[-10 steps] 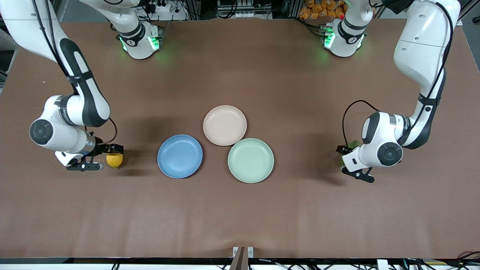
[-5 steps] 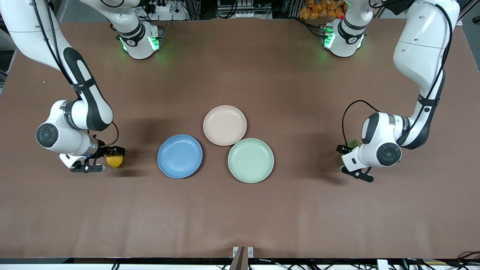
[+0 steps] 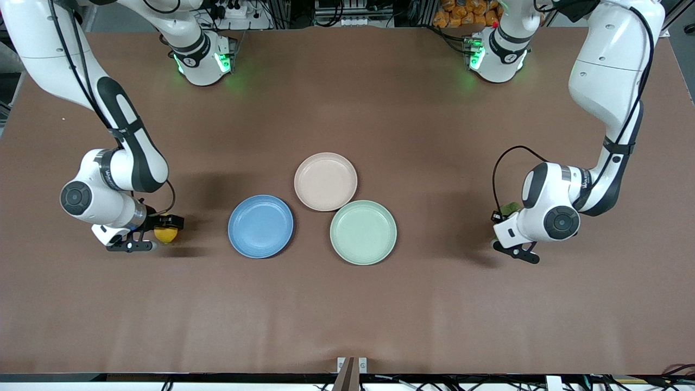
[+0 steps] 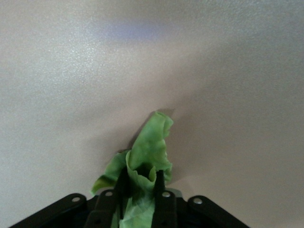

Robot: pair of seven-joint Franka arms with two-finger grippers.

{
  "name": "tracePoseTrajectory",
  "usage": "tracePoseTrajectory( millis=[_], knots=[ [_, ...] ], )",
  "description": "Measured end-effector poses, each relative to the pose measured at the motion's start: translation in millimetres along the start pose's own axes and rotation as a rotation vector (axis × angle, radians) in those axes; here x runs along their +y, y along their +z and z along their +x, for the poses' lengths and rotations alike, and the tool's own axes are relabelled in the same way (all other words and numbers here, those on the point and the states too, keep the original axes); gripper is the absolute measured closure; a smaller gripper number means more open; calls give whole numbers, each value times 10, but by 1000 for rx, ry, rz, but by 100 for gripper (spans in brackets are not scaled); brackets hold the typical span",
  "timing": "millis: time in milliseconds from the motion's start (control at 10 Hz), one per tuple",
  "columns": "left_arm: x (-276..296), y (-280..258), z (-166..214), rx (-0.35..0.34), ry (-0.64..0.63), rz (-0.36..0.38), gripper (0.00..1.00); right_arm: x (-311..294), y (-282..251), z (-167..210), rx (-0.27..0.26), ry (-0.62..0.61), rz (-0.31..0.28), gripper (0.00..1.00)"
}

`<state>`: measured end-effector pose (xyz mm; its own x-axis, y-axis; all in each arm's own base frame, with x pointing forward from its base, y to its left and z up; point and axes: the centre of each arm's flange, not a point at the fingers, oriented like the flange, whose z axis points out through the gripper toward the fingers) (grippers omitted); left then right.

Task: Place lemon and lettuce in plates
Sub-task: 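Carry the lemon toward the blue plate while the left gripper carries the lettuce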

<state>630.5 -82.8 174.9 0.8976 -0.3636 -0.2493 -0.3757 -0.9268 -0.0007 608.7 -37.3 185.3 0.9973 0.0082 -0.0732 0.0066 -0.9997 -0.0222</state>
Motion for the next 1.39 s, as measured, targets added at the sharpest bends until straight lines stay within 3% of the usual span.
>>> tracePoseTrajectory(
  millis=[299,796,995,1195,1394],
  knots=[
    [2,-178,25,41,-63,8,96,-1,59,-5,-4,0,1,0],
    [370,-1005,-29,120,-174,16,96,3,188,-37,9,1,0,1],
    [679,-1213,-51,127,-234,3,96,11,205,-48,14,2,-1,11],
    [1092,-1267,-36,125,-296,-21,96,37,170,-41,19,7,-3,40],
    [1558,-1310,-48,119,-354,-47,96,45,184,-46,17,8,-2,41]
  ],
)
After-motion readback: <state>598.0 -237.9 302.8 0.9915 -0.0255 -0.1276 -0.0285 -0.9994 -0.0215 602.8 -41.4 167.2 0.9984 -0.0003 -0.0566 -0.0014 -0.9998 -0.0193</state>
